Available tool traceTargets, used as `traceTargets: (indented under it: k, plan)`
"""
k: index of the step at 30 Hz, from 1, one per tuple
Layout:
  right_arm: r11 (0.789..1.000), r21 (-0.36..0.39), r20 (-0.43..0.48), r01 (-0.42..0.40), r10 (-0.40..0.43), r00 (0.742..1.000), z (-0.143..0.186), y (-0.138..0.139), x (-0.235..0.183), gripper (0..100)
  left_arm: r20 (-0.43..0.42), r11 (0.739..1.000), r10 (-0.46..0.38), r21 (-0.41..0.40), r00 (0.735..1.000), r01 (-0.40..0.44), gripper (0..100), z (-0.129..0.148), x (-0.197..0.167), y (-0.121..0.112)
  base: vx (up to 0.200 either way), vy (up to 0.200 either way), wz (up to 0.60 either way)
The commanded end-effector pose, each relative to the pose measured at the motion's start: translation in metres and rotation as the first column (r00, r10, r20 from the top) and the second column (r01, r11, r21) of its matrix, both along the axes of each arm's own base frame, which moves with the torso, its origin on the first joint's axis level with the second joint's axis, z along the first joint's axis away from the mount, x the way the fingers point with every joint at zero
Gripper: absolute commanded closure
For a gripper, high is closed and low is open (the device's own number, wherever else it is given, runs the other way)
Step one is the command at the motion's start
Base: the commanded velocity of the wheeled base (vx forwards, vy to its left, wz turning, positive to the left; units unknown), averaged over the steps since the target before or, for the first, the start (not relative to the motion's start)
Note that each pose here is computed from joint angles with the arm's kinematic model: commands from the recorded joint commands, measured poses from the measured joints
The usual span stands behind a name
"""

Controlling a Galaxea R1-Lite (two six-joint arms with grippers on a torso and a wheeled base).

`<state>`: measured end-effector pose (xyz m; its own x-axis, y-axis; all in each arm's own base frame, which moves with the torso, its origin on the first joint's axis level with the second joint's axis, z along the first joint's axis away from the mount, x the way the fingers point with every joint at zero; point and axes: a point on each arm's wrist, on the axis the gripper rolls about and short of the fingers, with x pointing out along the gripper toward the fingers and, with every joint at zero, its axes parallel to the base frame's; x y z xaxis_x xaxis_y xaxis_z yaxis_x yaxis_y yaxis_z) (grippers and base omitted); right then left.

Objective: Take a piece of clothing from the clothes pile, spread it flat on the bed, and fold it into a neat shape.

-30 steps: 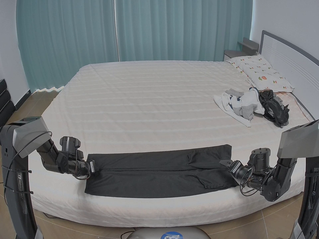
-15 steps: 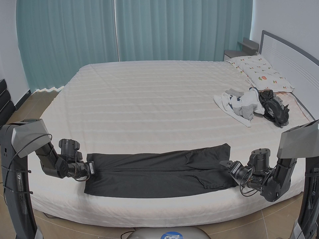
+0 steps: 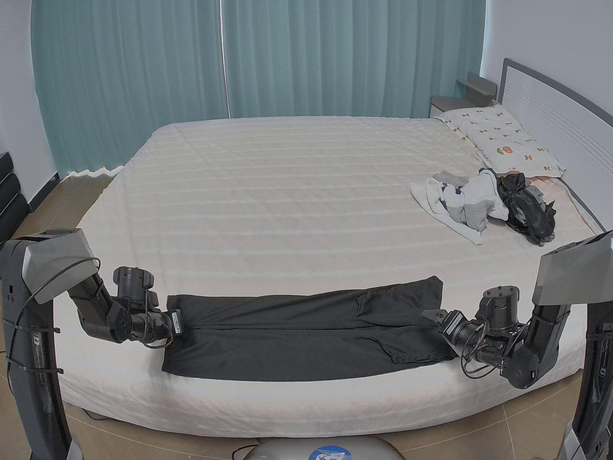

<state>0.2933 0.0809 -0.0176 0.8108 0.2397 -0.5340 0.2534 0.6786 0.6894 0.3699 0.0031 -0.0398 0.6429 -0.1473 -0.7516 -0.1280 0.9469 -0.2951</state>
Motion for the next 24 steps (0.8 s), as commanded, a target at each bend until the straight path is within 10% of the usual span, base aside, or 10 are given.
traceTargets:
  k: [1, 24]
  plan:
    - [1.0, 0.0, -0.003, -0.001, 0.001, 1.0, -0.001, 0.0, 0.0, 0, 0.003, 1.0, 0.001, -0.002, 1.0, -0.001, 0, 0.0, 0.001, 0.0, 0.0, 0.0, 0.0]
    - [1.0, -0.004, -0.014, -0.006, 0.006, 1.0, -0.003, 0.001, -0.002, 0, 0.112, 0.999, 0.036, -0.008, 0.993, -0.036, 0, 0.02, 0.001, -0.02, 0.0, 0.0, 0.0]
